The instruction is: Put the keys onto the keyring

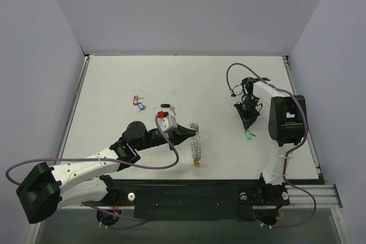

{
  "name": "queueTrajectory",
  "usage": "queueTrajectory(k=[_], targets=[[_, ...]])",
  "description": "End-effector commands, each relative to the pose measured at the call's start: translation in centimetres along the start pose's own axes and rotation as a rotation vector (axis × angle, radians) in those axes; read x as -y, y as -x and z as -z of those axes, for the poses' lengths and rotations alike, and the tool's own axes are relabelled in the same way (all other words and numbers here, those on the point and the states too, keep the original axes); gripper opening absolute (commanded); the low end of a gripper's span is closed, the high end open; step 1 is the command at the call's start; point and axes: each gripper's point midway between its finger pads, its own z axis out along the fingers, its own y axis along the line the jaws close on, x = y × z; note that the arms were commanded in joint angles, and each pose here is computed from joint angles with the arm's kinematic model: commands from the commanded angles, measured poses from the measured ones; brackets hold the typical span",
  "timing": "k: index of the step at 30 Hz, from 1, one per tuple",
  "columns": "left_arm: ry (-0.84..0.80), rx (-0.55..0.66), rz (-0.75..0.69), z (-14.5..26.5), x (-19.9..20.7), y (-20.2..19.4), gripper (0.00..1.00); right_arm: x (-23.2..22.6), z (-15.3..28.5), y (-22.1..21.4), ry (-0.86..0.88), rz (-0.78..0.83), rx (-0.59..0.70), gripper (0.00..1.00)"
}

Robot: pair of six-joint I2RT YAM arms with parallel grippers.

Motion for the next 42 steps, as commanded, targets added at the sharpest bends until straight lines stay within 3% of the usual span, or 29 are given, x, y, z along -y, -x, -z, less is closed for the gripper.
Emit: queueTrajectory(k=[1, 42], targets=[[0.010, 0.089, -0.039, 0.1, -0.1, 2.8, 0.00, 0.3, 0.4, -0.2, -0.008, -0.019, -0.025, 0.05], [0.023, 0.082, -0.040, 0.3, -0.3, 2.5, 0.00, 0.0, 1.5, -1.8, 0.054, -0.064, -0.005, 0.11]])
